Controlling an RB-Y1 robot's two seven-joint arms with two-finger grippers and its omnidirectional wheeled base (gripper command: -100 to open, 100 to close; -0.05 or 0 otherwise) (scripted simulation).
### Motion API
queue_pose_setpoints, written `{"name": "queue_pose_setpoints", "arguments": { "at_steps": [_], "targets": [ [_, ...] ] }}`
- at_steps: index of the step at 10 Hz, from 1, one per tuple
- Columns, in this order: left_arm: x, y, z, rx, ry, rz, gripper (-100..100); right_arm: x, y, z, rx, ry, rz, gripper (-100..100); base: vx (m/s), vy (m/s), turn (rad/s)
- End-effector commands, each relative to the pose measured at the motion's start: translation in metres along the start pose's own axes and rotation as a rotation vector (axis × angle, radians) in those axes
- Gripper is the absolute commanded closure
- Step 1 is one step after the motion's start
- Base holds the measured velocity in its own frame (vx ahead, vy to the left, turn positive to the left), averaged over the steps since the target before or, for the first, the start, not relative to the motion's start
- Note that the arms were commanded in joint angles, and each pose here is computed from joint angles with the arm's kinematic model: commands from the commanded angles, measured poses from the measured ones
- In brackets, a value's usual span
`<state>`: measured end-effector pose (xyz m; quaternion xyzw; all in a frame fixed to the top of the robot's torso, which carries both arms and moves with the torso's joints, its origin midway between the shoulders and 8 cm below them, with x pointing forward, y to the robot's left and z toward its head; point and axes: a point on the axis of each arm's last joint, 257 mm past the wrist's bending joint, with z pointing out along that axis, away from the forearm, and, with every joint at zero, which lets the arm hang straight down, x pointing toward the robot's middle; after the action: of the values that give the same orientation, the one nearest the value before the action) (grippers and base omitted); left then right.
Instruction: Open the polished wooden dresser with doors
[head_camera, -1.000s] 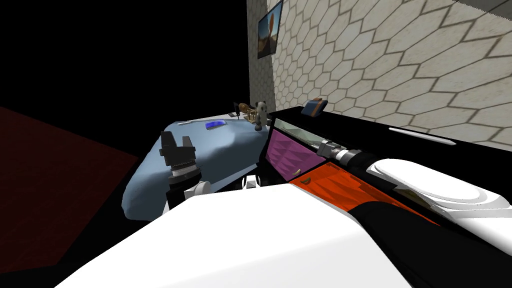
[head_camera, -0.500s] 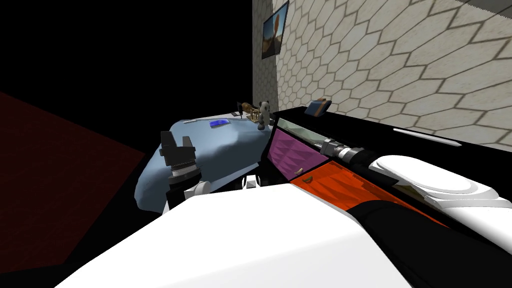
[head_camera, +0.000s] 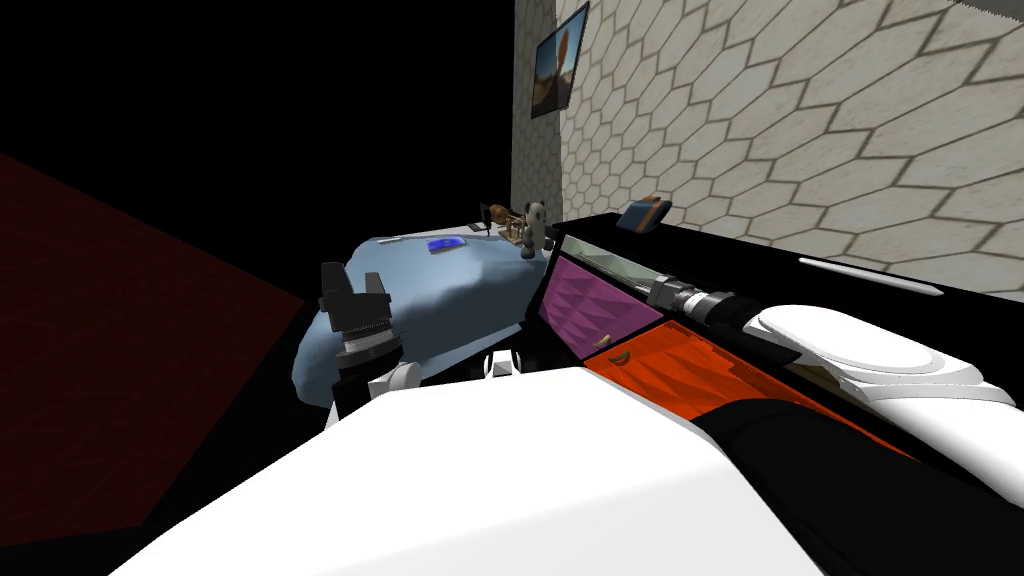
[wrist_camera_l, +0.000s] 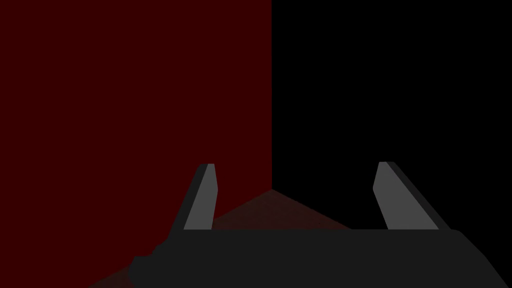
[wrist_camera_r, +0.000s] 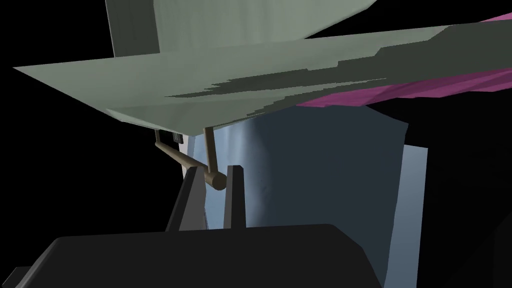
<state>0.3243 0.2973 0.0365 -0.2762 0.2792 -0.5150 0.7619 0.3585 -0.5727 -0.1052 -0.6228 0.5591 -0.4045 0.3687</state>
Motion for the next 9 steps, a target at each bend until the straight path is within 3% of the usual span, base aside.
{"name": "queue_pose_setpoints", "arguments": {
  "at_steps": [1, 4, 5, 6, 7, 9],
  "targets": [
    [0.0, 0.0, 0.0, 0.0, 0.0, 0.0, 0, 0.013, 0.0, 0.005, -0.008, -0.003, -0.008, 100, -0.059, 0.066, 0.039],
    [0.0, 0.0, 0.0, 0.0, 0.0, 0.0, 0, 0.04, 0.013, -0.001, -0.027, 0.051, 0.017, 100, 0.012, 0.005, 0.009],
    [0.0, 0.0, 0.0, 0.0, 0.0, 0.0, 0, 0.031, 0.012, 0.005, -0.043, 0.004, -0.029, 100, -0.071, 0.079, 0.077],
    [0.0, 0.0, 0.0, 0.0, 0.0, 0.0, 0, 0.037, 0.008, 0.006, -0.035, 0.009, -0.022, 100, -0.114, 0.097, 0.111],
    [0.0, 0.0, 0.0, 0.0, 0.0, 0.0, 0, 0.048, 0.0, 0.008, -0.014, 0.029, -0.012, 100, -0.061, 0.073, 0.046],
    [0.0, 0.0, 0.0, 0.0, 0.0, 0.0, 0, 0.071, 0.012, 0.001, -0.032, 0.076, 0.014, 100, 0.001, 0.019, 0.01]
  ]
}}
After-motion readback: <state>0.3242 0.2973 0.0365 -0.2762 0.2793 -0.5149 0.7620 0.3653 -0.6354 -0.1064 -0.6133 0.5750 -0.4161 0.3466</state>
